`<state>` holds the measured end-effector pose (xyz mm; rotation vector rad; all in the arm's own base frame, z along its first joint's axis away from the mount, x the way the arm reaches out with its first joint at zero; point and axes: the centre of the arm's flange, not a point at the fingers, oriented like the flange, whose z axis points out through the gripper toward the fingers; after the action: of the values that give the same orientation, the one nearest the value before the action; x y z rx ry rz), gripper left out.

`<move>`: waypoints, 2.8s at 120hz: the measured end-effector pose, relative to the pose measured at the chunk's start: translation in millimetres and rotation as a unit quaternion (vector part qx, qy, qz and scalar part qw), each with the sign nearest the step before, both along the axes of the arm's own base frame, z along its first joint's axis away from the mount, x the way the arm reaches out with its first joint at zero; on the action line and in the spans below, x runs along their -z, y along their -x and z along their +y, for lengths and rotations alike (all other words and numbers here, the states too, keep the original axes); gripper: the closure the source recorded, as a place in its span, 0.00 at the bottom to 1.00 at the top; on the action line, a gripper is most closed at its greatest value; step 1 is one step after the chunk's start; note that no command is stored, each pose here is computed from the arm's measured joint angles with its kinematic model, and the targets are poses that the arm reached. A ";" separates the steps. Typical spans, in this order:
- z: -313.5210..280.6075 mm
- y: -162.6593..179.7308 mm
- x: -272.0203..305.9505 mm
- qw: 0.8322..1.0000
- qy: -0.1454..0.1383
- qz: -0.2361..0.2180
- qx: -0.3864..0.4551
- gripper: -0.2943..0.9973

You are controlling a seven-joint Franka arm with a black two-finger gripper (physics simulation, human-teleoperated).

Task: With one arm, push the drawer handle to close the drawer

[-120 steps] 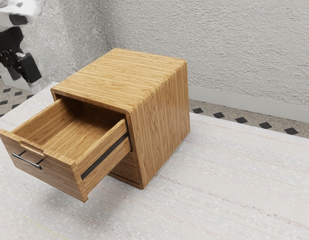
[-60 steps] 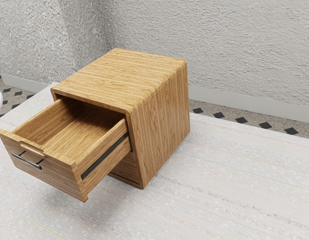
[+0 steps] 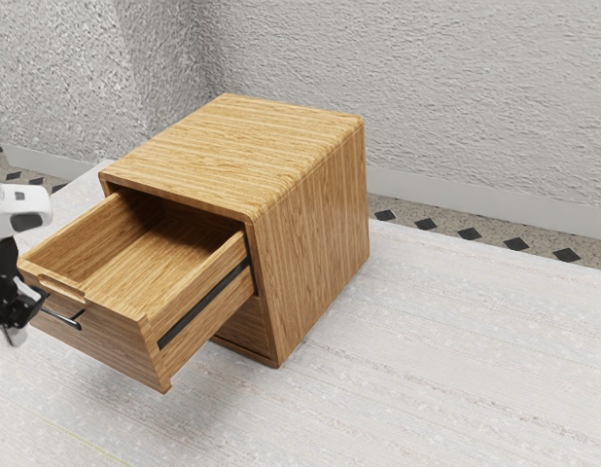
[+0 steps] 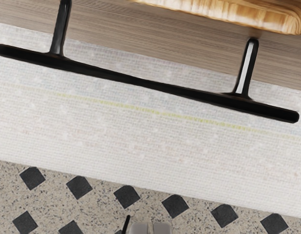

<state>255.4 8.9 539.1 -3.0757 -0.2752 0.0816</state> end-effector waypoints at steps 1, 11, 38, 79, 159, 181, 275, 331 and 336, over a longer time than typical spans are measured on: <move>0.0 -1.0 0.6 1.000 0.000 0.000 -0.001 0.83; -0.1 -10.0 5.3 1.000 -0.001 -0.002 -0.005 0.83; -0.1 -30.7 15.7 1.000 -0.005 -0.008 -0.011 0.84; 0.2 -59.1 23.2 0.999 -0.010 -0.039 -0.004 0.84; 8.5 -138.9 28.4 0.994 -0.007 -0.099 0.038 0.84; 8.2 -160.5 37.8 0.993 -0.008 -0.102 0.055 0.84; 8.7 -232.8 31.7 0.987 -0.004 -0.128 0.095 0.81; -25.0 -231.3 -165.8 0.995 0.021 -0.075 0.063 0.59; -24.0 -234.4 -165.1 0.996 0.021 -0.062 0.059 0.53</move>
<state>489.8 -15.1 704.2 -3.1354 -0.0979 -0.1110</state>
